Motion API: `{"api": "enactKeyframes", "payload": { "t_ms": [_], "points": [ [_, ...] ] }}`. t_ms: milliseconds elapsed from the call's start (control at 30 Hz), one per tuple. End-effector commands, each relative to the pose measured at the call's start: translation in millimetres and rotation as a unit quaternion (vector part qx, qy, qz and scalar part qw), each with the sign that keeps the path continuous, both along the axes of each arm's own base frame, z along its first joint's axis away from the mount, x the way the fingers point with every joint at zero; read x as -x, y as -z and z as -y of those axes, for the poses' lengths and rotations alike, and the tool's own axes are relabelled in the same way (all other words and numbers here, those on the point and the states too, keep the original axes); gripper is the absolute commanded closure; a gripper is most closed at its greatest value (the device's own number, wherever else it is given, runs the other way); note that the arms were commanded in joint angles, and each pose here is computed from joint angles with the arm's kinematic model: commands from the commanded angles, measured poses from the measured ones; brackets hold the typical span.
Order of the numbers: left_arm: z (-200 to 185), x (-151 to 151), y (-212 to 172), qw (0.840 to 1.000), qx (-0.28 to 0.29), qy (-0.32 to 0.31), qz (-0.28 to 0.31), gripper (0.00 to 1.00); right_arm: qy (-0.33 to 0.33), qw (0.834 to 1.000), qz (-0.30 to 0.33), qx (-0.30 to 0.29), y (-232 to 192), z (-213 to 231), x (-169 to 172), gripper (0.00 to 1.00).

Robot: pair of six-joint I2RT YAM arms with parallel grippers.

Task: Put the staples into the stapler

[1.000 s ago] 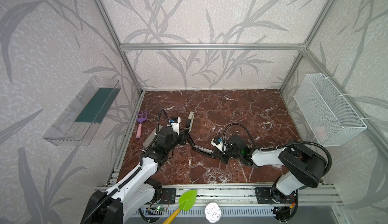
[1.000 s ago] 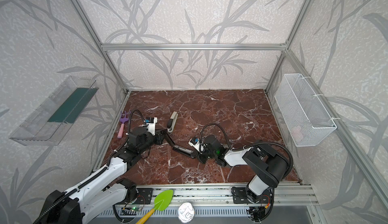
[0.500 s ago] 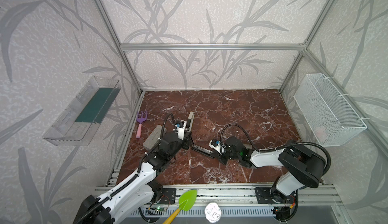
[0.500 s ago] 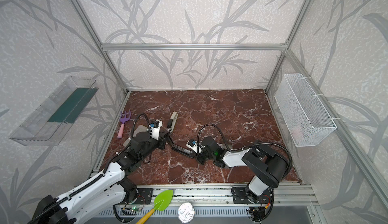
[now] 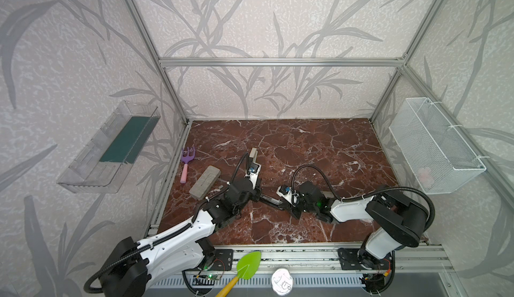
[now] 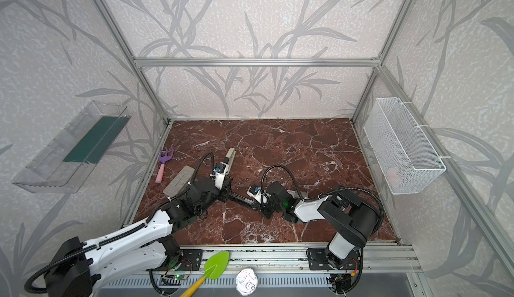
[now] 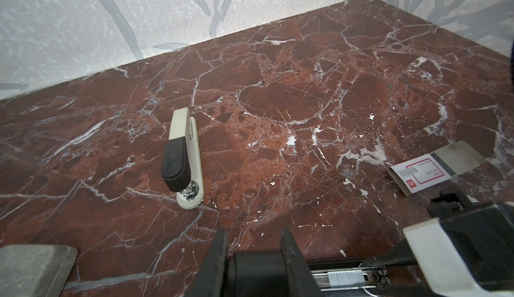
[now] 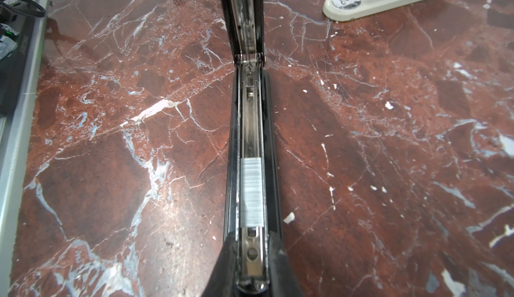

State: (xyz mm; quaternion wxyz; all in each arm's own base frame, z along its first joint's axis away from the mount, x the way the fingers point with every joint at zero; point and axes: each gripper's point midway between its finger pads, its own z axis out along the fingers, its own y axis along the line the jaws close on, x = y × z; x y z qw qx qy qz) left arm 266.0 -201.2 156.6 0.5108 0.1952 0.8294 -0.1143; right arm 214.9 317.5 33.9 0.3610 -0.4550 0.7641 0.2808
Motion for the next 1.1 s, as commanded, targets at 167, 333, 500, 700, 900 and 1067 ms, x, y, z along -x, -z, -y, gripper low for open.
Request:
{"api": "enactKeyframes", "payload": {
  "t_ms": [167,333,500,700,900,1067],
  "points": [
    [73,37,-11,0.989,0.083,0.116,-0.048,0.76,0.063,0.997,0.023,-0.031,-11,1,-28,1.0],
    [85,46,-8,0.986,0.082,0.129,-0.059,0.75,0.07,0.997,0.019,-0.038,-10,1,-30,1.0],
    [98,59,-5,0.983,0.078,0.151,-0.074,0.73,0.075,0.996,0.013,-0.038,-8,1,-31,1.0],
    [107,69,0,0.978,0.075,0.17,-0.095,0.72,0.078,0.996,0.021,-0.05,-13,-2,-36,1.0],
    [116,77,5,0.972,0.072,0.19,-0.115,0.69,0.082,0.995,0.017,-0.054,-12,-1,-37,1.0],
    [124,82,8,0.968,0.067,0.207,-0.126,0.67,0.085,0.994,0.018,-0.058,-13,-1,-39,1.0]
  ]
}}
